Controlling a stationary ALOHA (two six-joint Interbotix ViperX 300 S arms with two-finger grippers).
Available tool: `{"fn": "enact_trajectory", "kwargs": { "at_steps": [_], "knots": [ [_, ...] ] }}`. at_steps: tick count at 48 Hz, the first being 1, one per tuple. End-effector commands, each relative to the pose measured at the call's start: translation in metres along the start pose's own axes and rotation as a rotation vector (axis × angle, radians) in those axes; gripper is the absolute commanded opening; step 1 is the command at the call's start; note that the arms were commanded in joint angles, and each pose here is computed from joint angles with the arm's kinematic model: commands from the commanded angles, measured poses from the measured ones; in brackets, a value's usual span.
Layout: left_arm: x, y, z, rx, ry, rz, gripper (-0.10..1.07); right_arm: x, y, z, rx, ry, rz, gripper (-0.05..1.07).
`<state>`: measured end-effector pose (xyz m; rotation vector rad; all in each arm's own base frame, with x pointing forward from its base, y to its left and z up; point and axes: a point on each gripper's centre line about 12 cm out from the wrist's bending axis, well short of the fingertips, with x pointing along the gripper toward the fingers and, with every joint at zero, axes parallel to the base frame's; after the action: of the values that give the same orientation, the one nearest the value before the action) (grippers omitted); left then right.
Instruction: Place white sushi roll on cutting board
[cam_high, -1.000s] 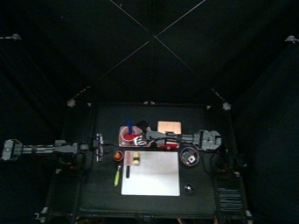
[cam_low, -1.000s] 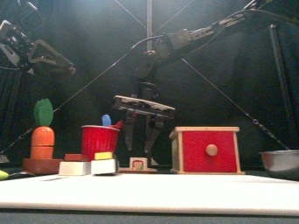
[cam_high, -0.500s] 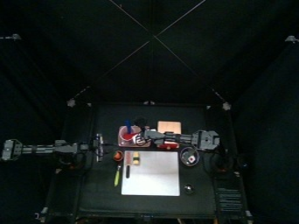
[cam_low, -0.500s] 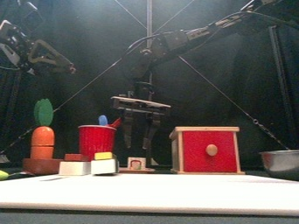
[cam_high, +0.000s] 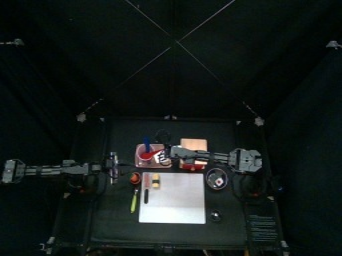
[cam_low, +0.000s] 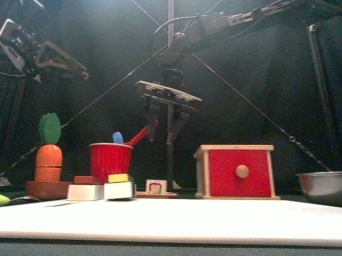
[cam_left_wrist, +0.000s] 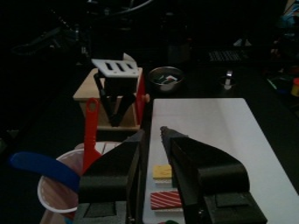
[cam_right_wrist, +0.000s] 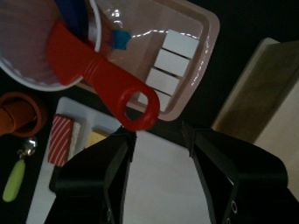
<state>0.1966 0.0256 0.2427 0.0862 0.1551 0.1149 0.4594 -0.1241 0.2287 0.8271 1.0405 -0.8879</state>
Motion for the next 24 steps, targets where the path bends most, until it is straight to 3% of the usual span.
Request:
{"fn": "enact_trajectory", "kwargs": {
  "at_steps": [1,9,19,24],
  "knots": [
    [0.002,0.002,0.013,-0.006,-0.036,0.006,0.66,-0.028,-0.010,0.018,0.039,-0.046,0.057,0.83],
    [0.002,0.003,0.014,-0.014,-0.039,0.010,0.66,-0.021,-0.028,0.042,0.055,-0.051,0.075,0.83],
    [0.002,0.003,0.015,-0.015,-0.041,0.010,0.66,-0.028,-0.050,0.068,0.080,-0.051,0.122,0.83],
    [0.002,0.004,0.016,-0.013,-0.045,0.015,0.66,-0.017,-0.055,0.077,0.092,-0.034,0.124,0.82]
  ]
}}
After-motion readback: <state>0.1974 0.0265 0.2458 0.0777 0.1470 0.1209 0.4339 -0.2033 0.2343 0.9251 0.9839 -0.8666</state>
